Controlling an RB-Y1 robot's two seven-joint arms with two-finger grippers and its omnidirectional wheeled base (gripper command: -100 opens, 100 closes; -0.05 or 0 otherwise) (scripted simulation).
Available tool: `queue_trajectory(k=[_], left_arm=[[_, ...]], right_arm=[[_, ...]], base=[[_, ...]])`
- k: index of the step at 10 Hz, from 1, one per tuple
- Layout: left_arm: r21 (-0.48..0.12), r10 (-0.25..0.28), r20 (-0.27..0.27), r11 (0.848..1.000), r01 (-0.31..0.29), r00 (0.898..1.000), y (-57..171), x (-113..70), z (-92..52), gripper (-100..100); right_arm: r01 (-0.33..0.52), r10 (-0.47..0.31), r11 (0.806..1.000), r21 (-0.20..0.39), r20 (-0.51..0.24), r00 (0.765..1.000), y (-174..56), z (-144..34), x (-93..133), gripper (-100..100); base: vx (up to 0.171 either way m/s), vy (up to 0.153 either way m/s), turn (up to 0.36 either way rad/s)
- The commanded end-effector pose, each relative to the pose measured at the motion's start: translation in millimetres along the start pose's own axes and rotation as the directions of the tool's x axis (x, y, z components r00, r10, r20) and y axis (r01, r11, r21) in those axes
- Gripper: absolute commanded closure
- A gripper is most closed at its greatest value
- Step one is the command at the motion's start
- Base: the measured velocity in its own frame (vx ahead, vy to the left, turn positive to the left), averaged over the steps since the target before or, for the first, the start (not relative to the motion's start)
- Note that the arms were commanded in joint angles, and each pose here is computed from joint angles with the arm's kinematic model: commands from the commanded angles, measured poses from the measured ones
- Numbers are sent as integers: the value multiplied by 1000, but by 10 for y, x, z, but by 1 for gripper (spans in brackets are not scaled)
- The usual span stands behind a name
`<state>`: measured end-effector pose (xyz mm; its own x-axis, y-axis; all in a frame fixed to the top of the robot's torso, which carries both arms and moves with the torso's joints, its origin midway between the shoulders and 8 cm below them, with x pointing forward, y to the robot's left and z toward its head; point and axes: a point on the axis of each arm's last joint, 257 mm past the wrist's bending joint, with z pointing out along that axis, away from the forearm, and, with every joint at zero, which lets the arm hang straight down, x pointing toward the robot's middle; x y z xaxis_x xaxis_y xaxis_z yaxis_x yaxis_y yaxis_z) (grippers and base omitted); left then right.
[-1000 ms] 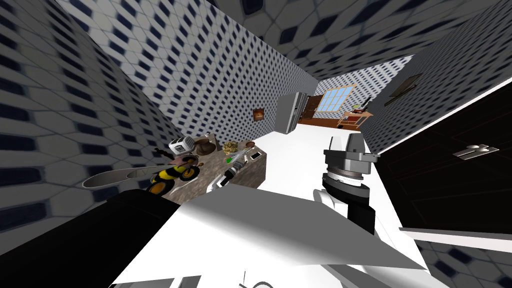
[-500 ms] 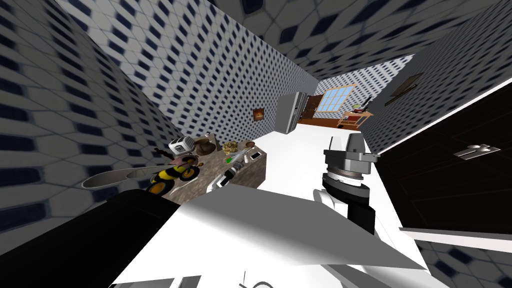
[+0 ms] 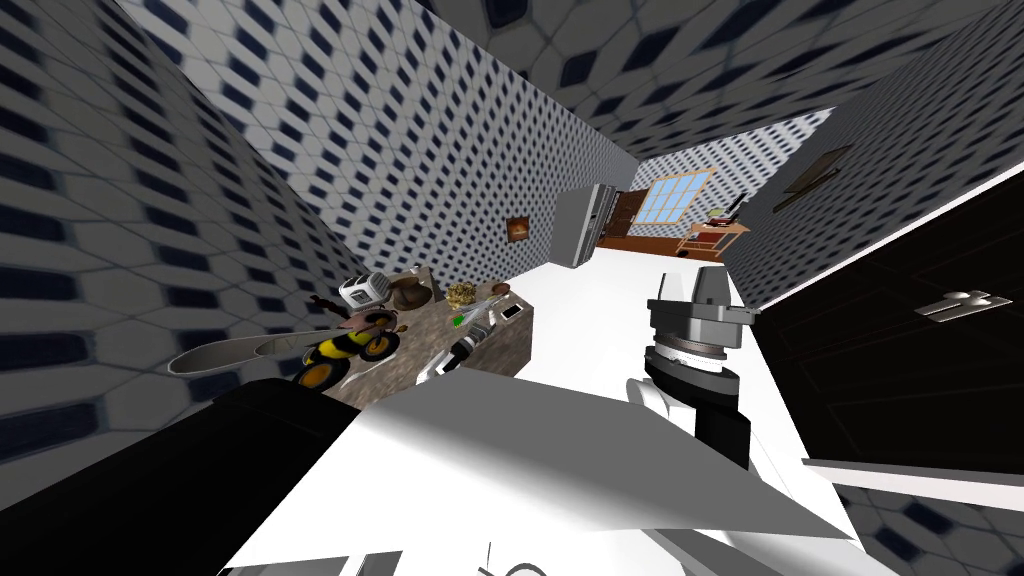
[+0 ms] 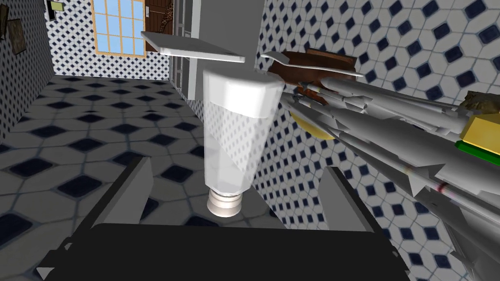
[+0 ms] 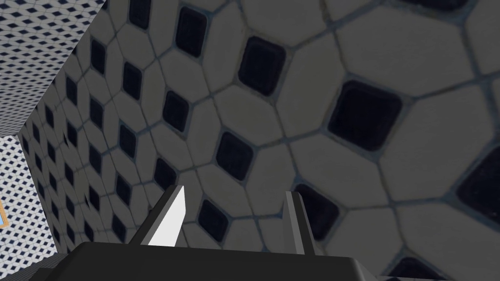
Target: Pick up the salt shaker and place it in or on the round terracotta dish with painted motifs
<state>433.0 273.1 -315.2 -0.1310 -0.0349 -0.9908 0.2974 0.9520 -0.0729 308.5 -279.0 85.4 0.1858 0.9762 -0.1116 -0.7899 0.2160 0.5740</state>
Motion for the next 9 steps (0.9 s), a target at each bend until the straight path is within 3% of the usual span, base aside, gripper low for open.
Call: queue_trajectory(k=[1,2,3,4,8,9], left_arm=[[0,0,0,1000,0,1000,0,0,0,-100],[1,3,0,1000,-3,1000,-7,4,-1,0],[1,3,0,1000,-3,1000,-7,3,0,-100],[1,3,0,1000,-3,1000,-7,3,0,100],[1,3,0,1000,-3,1000,-7,3,0,100],[1,3,0,1000,-3,1000,-7,3,0,0]], right_arm=[[0,0,1000,0,0,1000,0,0,0,0],[0,0,1000,0,0,1000,0,0,0,0],[0,0,1000,0,0,1000,0,0,0,0],[0,0,1000,0,0,1000,0,0,0,0],[0,0,1000,0,0,1000,0,0,0,0],[0,0,1000,0,0,1000,0,0,0,0]], base=[[4,-6,7],[0,0,0],[0,0,0],[0,0,0],[0,0,0],[0,0,0]])
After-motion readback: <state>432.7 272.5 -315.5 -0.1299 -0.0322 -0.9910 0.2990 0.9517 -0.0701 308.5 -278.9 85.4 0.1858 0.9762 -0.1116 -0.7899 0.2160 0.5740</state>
